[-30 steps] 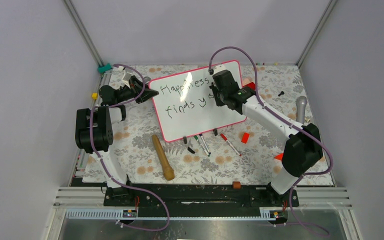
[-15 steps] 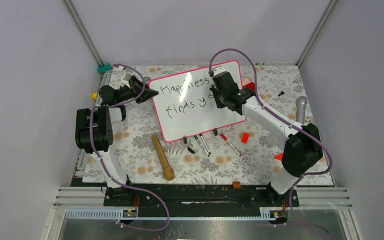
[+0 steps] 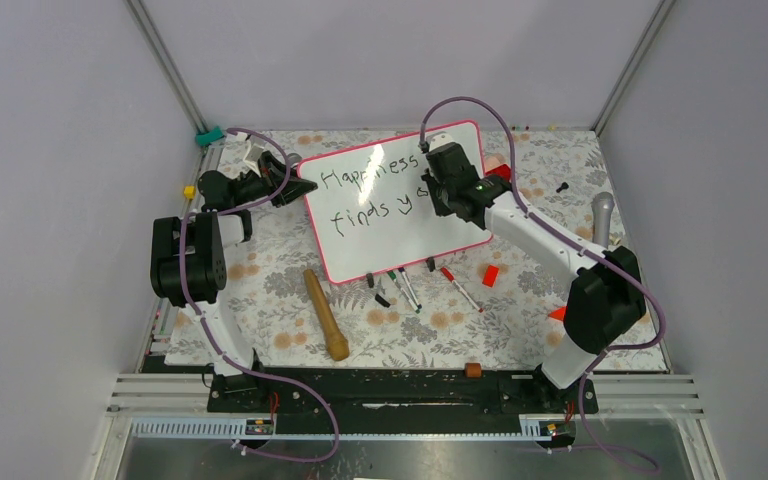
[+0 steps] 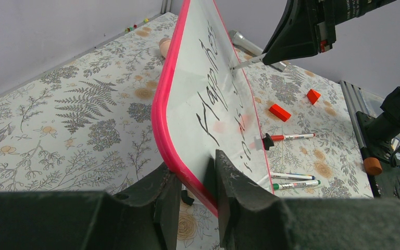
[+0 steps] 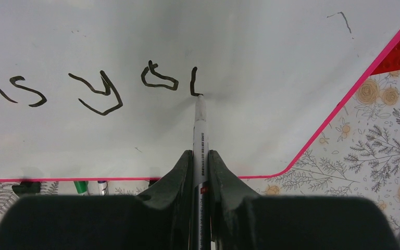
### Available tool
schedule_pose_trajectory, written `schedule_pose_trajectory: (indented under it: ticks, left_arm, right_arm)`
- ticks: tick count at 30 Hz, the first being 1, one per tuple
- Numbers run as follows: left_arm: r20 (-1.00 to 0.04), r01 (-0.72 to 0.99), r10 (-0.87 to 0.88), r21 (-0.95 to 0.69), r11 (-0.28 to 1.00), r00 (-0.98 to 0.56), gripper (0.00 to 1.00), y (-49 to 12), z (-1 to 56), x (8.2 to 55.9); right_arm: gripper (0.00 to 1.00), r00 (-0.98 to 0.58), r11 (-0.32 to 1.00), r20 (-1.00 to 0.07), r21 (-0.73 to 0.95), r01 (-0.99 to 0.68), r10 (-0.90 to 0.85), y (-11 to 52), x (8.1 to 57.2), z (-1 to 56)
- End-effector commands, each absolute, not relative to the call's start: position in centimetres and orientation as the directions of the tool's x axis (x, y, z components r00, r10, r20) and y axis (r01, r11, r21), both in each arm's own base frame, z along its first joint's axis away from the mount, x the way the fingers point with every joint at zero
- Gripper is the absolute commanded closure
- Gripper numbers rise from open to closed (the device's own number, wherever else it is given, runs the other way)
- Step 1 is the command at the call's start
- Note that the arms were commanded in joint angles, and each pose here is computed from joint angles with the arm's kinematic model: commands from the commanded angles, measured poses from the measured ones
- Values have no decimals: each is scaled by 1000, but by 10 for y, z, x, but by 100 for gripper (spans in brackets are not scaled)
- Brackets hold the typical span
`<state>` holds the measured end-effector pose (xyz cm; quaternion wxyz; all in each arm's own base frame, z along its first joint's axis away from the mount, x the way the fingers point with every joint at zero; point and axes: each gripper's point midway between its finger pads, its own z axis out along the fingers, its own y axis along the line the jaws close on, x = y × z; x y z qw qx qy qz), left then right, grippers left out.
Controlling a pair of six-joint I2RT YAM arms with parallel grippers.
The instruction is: Write a sentence on the whiteboard
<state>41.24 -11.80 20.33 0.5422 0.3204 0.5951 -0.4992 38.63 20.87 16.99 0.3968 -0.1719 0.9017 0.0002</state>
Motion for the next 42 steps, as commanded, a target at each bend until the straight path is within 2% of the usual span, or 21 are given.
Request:
schedule_pose_trajectory:
  ticks: [1,42]
  left_arm:
    - [-998,998,35,-51,48,-53,100,-130,172,365]
    - [-998,998,36,-54,44,-56,100,-131,172,364]
  right_arm:
    - [100,-611,953,-738,-159,-257,-288,195,398,185]
    - [100,-599,955,-757,-109,-277,-260,200,412,200]
